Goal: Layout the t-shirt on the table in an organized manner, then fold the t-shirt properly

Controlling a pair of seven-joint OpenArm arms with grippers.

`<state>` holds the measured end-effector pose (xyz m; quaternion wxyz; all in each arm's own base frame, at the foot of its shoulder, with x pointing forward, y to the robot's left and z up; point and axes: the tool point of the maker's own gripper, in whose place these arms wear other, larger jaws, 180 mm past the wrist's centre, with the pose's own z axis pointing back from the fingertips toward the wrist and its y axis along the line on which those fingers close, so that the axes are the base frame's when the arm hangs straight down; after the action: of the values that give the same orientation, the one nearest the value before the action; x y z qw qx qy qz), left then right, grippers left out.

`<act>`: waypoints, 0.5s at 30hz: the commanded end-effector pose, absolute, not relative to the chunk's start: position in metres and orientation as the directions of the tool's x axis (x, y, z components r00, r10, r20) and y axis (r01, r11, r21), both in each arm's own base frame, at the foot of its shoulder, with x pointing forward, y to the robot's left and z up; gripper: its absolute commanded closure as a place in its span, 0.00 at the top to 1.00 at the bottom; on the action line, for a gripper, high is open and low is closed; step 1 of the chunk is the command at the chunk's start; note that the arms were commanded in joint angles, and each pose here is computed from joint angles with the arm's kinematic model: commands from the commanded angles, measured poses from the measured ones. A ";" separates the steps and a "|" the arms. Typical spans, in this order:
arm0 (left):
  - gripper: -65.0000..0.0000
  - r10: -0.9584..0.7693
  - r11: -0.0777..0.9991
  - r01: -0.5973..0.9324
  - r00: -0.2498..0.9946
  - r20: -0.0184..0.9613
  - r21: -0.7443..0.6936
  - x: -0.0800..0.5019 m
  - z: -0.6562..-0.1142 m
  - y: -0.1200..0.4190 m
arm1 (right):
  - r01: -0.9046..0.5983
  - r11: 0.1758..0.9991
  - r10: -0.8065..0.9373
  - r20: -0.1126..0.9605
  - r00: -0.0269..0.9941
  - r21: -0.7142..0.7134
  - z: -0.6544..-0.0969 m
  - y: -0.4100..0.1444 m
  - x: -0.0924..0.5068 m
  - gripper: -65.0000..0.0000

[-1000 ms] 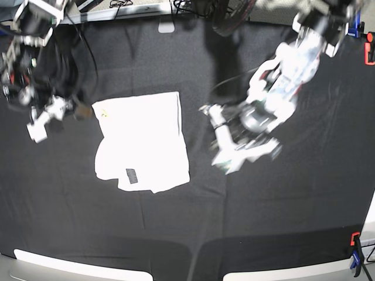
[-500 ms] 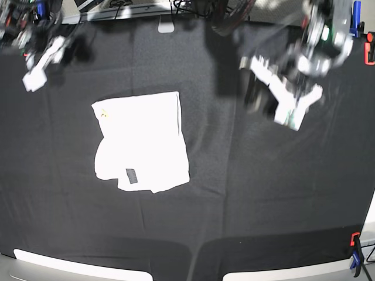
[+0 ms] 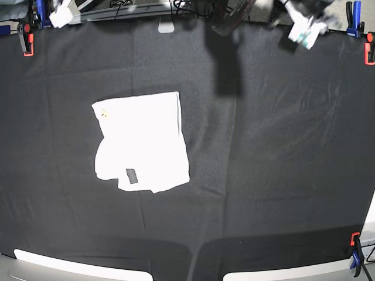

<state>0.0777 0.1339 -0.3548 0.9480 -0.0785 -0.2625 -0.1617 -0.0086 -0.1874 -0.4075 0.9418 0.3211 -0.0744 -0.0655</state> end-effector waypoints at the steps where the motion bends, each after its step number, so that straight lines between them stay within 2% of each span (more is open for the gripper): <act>1: 0.41 -0.264 0.936 0.347 0.810 0.523 -0.065 0.073 -0.351 0.136 | 0.054 0.788 -0.149 0.104 0.983 0.614 -0.405 -0.185 -0.010 0.45; 6: 0.41 -0.294 0.935 0.351 0.851 0.435 -0.054 0.031 -0.374 0.150 | 0.018 0.804 -0.085 0.084 0.993 0.595 -0.430 -0.162 -0.022 0.45; 10: 0.41 -0.328 0.934 0.354 0.903 0.277 -0.049 -0.013 -0.422 0.174 | -0.048 0.814 0.029 0.042 0.999 0.579 -0.454 -0.143 -0.043 0.45; 15: 0.41 -0.258 0.957 0.271 0.957 0.132 -0.099 -0.059 -0.491 0.199 | -0.182 0.814 0.208 0.016 0.978 0.552 -0.489 -0.128 -0.060 0.45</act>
<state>-0.0570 0.1979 -0.4953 0.9877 -0.0586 -0.0589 -0.1321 -0.0584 -0.1252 -0.4921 0.9526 0.2862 0.0219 0.1008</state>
